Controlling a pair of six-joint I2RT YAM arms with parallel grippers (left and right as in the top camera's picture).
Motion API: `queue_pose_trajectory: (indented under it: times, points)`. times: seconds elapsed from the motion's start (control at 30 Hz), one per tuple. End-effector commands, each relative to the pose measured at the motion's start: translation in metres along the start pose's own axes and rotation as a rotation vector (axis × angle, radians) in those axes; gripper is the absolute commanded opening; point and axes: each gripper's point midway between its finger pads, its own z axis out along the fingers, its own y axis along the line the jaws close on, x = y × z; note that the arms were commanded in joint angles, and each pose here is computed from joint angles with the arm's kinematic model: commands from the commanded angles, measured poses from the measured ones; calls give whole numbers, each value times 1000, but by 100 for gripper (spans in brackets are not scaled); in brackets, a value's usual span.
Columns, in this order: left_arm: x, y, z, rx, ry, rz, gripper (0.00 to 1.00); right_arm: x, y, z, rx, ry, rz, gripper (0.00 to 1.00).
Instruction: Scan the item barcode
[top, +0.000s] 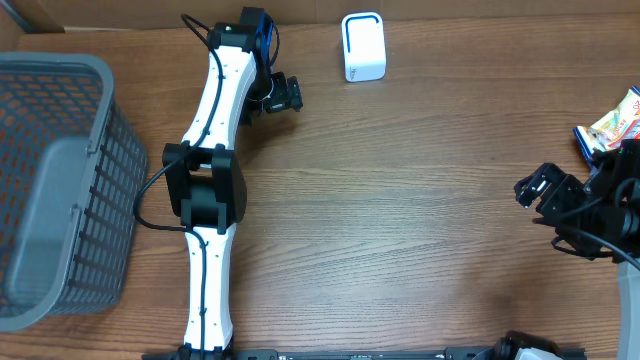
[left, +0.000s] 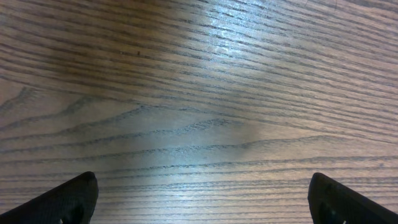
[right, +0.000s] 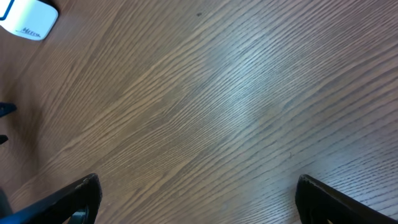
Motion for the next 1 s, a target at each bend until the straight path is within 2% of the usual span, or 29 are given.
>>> queue_pose_trajectory:
  times: [0.0,0.3,0.43,0.57,0.73,0.9,0.97]
  points:
    - [-2,-3,-1,-2,-12,8,100,3,1,3,-1,26,6,100]
    - [-2,-3,-1,-3,-12,8,100,4,5,12,-28,36,-16,100]
    - [-2,-3,-1,-2,-12,8,100,5,18,33,-70,17,-103,100]
    - [-2,-3,-1,-2,-12,8,100,5,46,44,-173,-110,-341,100]
    - [-2,-3,-1,-2,-12,8,100,15,70,33,-298,-296,-540,100]
    - [-2,-3,-1,-2,-12,8,100,31,67,28,-393,-471,-597,100]
    - [-2,-3,-1,-2,-12,8,100,36,62,32,-403,-496,-602,100]
